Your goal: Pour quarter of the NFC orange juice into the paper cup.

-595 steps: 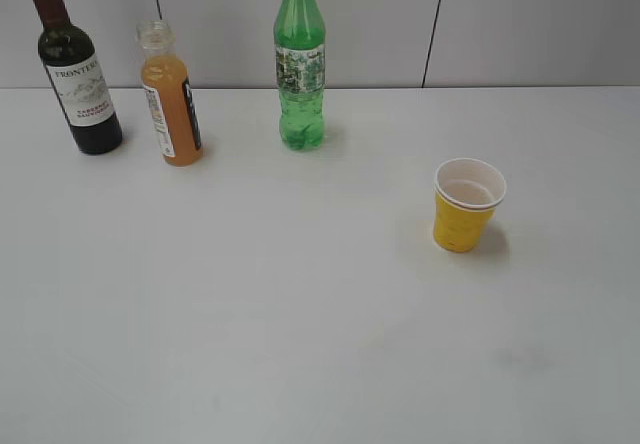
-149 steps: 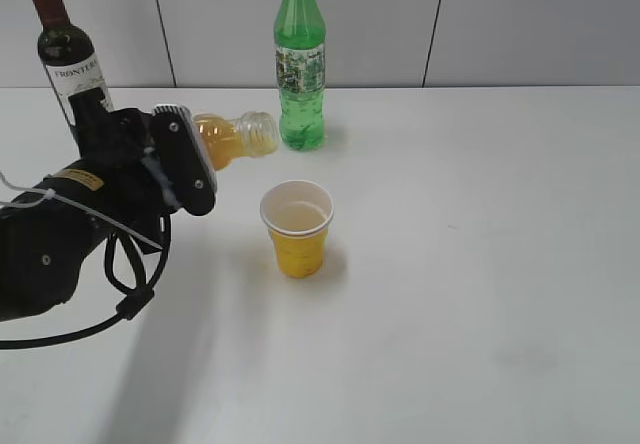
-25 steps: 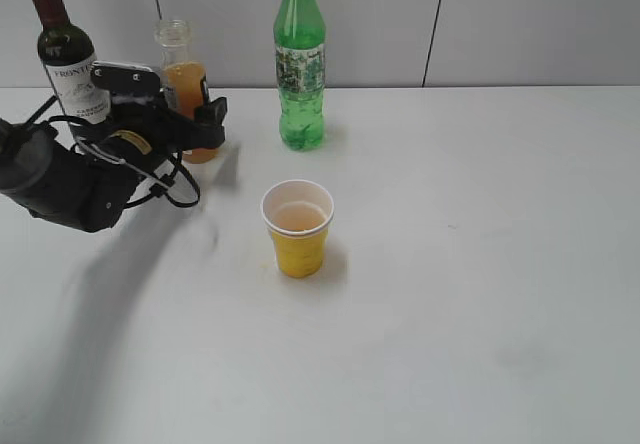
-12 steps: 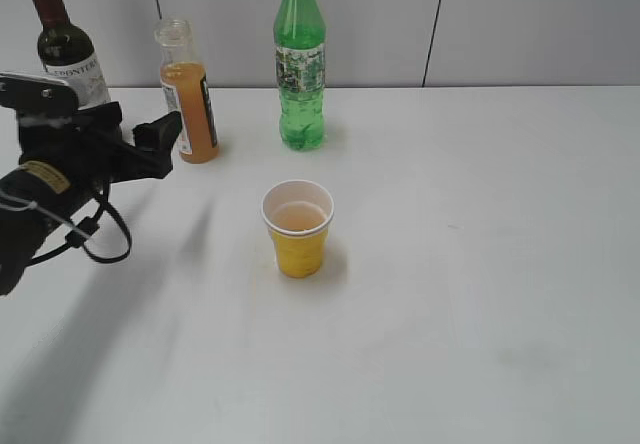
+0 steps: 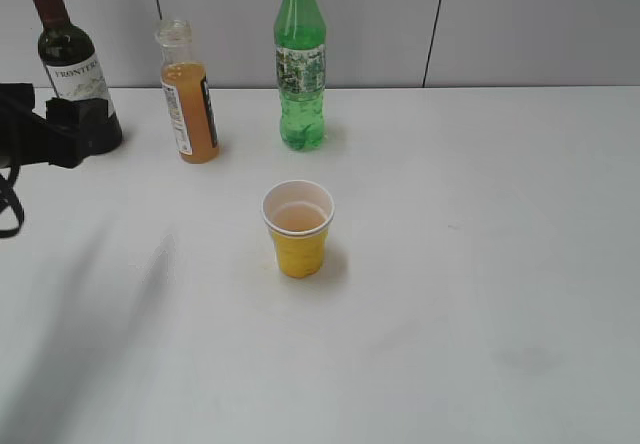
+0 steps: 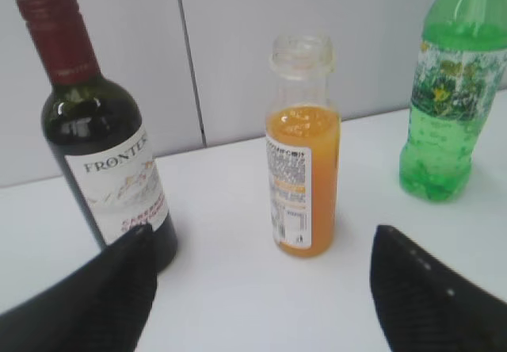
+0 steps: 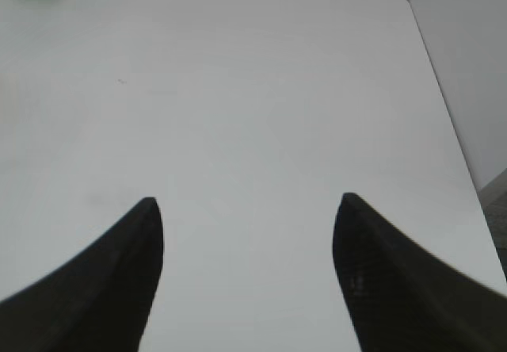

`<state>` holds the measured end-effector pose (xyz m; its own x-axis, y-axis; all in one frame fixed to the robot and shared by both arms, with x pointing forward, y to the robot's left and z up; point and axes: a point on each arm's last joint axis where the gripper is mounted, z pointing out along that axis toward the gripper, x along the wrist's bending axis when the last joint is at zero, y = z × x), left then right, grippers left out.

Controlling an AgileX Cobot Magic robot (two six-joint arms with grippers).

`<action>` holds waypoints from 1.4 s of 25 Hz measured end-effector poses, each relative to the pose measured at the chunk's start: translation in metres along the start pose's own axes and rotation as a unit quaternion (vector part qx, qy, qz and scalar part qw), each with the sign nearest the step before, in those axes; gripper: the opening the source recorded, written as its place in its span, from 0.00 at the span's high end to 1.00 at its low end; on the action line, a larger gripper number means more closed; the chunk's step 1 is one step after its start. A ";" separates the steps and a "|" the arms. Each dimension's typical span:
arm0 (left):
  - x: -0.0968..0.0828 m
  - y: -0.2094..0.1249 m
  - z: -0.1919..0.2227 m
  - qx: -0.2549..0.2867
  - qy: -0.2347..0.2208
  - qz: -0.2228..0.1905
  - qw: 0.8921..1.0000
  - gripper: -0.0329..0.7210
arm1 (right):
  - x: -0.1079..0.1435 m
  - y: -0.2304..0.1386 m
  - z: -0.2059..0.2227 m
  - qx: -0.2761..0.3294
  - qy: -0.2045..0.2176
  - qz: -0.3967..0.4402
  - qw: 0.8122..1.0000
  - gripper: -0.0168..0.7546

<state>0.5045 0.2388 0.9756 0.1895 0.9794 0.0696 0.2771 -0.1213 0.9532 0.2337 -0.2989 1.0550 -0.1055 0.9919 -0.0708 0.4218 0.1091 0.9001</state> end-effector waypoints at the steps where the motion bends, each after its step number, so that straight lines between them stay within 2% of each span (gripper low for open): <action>1: 0.003 0.007 -0.002 0.020 -0.001 -0.001 1.000 0.15 | 0.000 0.000 0.000 0.000 0.000 0.000 1.000 0.28; 4: 0.018 0.029 -0.004 0.112 -0.002 -0.013 0.994 0.15 | 0.000 0.000 0.000 0.000 0.000 0.000 1.000 0.28; 6: 0.032 0.044 -0.003 0.190 -0.003 -0.020 0.982 0.16 | 0.000 0.000 0.000 0.000 0.000 0.000 1.000 0.28; 7: 0.036 0.048 -0.004 0.233 -0.006 -0.021 0.972 0.16 | 0.000 0.000 0.000 0.000 0.000 0.000 1.000 0.28; 8: 0.043 0.058 -0.005 0.257 -0.005 -0.023 0.966 0.16 | 0.000 0.000 0.000 0.000 0.000 0.000 1.000 0.28; 10: 0.052 0.075 -0.012 0.313 -0.008 -0.027 0.949 0.17 | 0.000 0.000 0.000 0.000 0.000 0.000 1.000 0.28; 13: 0.055 0.087 -0.025 0.383 -0.020 -0.030 0.923 0.18 | 0.000 0.000 0.000 0.000 0.000 0.000 1.000 0.28; 17: 0.049 0.080 -0.051 0.489 -0.048 -0.037 0.870 0.18 | 0.000 0.000 0.000 0.000 0.000 0.000 1.000 0.28; 18: 0.048 0.080 -0.059 0.494 -0.050 -0.037 0.867 0.19 | 0.000 0.000 0.000 0.000 0.000 0.000 1.000 0.28; 20: 0.045 0.080 -0.078 0.488 -0.049 -0.036 0.871 0.19 | 0.000 0.000 0.000 0.000 0.000 0.000 1.000 0.28; 22: 0.042 0.079 -0.104 0.471 -0.047 -0.034 0.880 0.19 | 0.001 0.000 0.000 0.000 0.003 0.002 1.000 0.28; 25: 0.036 0.073 -0.138 0.430 -0.041 -0.030 0.901 0.19 | 0.001 0.000 0.000 0.000 0.003 0.002 1.000 0.28; 29: 0.028 0.047 -0.176 0.380 -0.032 -0.026 0.924 0.19 | 0.001 0.000 0.000 0.000 0.003 0.002 1.000 0.28; 35: 0.018 0.010 -0.214 0.319 -0.026 -0.025 0.947 0.19 | 0.001 0.000 0.000 0.000 0.003 0.002 1.000 0.28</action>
<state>0.3096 0.2900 1.0490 0.2028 0.9792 -0.0003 0.7959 -0.1647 0.5826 0.2336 -0.2984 1.0550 -0.1096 0.9919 -0.0647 0.4217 0.1054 0.9006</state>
